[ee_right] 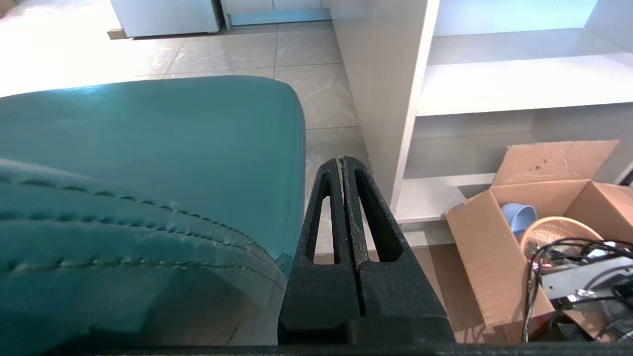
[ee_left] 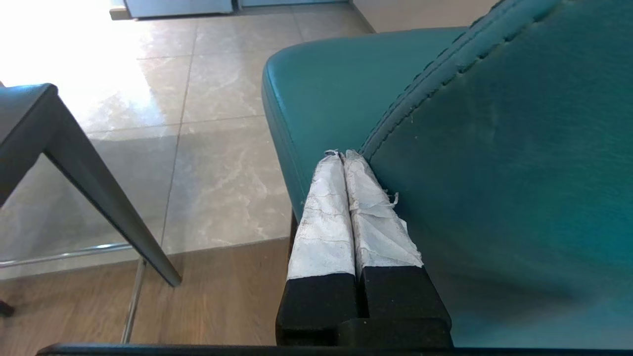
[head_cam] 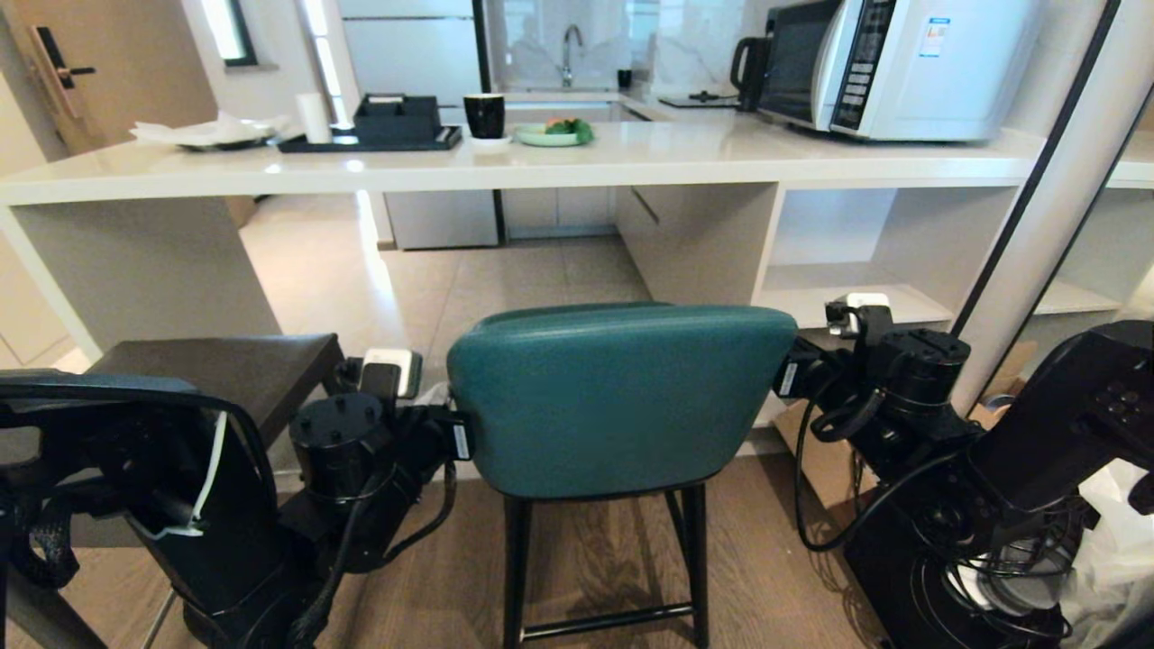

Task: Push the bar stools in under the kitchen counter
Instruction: Push the blue chair back under the dining table

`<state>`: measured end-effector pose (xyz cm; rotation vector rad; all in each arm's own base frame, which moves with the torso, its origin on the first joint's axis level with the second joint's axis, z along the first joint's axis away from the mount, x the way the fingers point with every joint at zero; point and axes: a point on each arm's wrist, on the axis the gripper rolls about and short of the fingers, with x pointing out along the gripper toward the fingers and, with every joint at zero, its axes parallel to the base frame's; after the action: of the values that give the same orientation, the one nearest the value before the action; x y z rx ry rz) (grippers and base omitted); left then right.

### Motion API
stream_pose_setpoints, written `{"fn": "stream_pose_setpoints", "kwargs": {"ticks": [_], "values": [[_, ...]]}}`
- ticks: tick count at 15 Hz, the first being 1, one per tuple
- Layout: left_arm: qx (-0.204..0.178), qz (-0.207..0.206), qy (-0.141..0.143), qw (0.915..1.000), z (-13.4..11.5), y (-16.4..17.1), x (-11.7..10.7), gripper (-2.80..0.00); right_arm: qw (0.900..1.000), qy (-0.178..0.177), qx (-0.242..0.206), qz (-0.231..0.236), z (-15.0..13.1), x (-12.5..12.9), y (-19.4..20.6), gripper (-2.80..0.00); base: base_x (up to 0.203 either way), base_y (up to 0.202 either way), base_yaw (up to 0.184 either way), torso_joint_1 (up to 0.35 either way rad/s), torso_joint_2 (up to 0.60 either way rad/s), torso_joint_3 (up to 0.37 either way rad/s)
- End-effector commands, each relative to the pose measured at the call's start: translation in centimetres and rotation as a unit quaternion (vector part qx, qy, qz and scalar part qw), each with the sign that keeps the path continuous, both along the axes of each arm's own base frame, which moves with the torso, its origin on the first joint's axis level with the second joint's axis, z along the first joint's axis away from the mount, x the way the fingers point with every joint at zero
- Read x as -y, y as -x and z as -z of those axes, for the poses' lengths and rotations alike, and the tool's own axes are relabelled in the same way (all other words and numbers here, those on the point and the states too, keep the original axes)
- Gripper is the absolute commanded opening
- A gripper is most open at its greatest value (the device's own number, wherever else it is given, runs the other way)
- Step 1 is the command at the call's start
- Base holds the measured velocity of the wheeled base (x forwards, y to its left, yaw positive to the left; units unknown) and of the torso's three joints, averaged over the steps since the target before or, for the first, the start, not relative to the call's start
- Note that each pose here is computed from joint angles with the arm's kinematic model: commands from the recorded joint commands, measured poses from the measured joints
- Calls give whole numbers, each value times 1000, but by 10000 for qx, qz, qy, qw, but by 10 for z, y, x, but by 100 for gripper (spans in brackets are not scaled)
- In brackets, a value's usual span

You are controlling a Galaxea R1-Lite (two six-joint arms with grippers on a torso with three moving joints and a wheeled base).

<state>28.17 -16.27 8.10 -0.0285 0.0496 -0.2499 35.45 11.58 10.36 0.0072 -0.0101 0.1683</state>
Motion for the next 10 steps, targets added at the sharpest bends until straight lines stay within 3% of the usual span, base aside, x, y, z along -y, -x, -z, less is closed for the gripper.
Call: {"fn": "stream_pose_setpoints", "kwargs": {"ticks": [1,10], "values": [[-32,-31,-9,10000,6,-8,-3,-280,10000,6,9,-79,0,-2,3,-280,0,0,0,0,0,0],[186,-211,-207,9994,2,-23,-10,-280,9999,9,25,-102,-5,-1,13,-280,0,0,0,0,0,0]]}}
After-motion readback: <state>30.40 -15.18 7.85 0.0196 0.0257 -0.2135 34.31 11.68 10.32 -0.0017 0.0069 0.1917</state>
